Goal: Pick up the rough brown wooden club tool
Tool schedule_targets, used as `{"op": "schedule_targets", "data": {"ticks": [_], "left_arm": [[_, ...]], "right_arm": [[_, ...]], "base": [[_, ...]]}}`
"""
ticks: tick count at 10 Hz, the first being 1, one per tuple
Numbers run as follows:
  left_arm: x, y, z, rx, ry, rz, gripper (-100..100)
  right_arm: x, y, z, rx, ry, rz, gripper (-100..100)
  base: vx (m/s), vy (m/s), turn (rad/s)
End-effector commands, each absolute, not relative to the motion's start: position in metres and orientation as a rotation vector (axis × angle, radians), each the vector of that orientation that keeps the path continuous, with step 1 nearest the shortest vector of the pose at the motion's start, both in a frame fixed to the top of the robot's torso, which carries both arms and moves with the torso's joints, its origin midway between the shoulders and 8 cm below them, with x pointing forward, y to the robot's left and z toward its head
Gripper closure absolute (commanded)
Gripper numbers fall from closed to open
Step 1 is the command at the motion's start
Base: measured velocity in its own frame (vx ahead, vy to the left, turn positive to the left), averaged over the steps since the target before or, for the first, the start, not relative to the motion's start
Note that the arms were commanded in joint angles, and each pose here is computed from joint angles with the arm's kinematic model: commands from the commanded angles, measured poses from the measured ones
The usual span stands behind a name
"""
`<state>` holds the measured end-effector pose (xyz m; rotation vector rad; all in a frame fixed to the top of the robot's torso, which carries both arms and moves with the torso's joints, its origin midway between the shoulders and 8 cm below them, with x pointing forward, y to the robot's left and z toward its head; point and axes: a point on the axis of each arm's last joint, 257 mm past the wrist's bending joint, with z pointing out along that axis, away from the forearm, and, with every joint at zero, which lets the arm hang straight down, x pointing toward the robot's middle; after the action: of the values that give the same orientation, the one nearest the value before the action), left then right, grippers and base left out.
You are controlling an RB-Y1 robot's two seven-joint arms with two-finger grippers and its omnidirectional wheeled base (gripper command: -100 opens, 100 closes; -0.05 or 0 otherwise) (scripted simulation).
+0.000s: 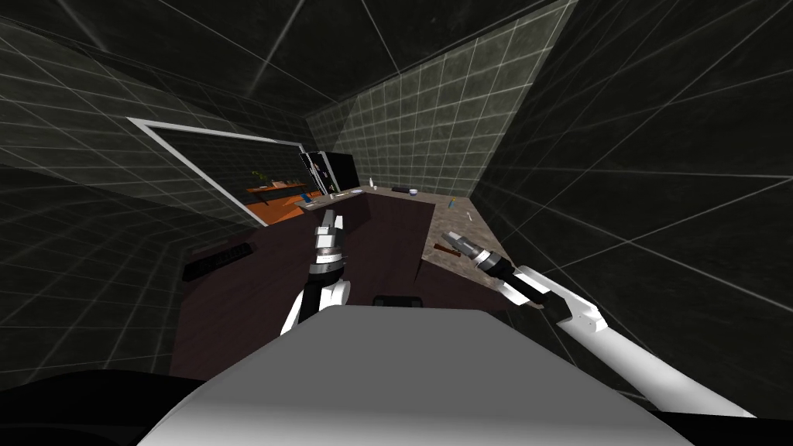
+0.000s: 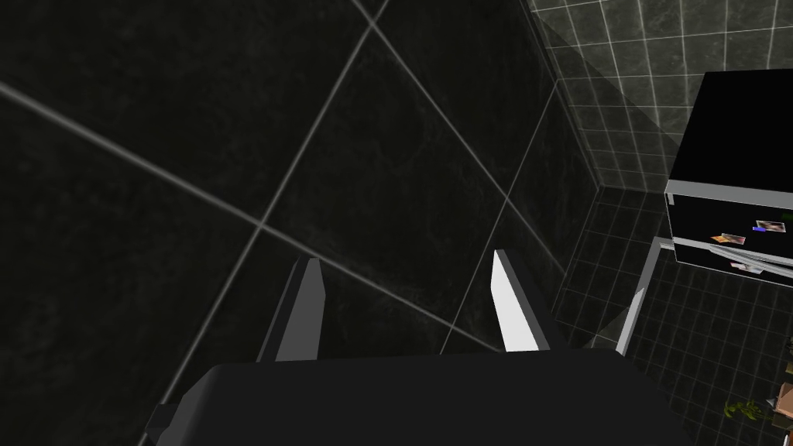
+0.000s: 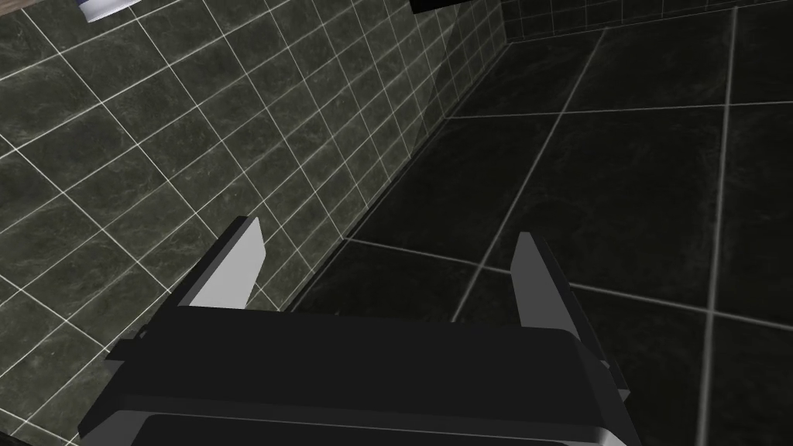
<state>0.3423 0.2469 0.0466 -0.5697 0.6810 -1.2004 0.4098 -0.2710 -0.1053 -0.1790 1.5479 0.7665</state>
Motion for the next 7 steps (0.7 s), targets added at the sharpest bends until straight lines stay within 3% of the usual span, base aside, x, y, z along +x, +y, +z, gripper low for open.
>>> {"op": "schedule_targets", "data": {"ticks": [1,7], "left_arm": [[0.3423,0.2469,0.0466,-0.570,0.681,-1.200,0],[0.3423,0.2469,0.0465,-0.570,0.681,-1.200,0]], "right_arm": [[0.4131,-0.2768,-0.1093,-0.212,1.572,0.726,-100],[0.4177,-0.2859,-0.1136,-0.257,1.600,0.671,-100]], "base": [[0.015,0.008,0.055],[0.004,0.002,0.013]]}}
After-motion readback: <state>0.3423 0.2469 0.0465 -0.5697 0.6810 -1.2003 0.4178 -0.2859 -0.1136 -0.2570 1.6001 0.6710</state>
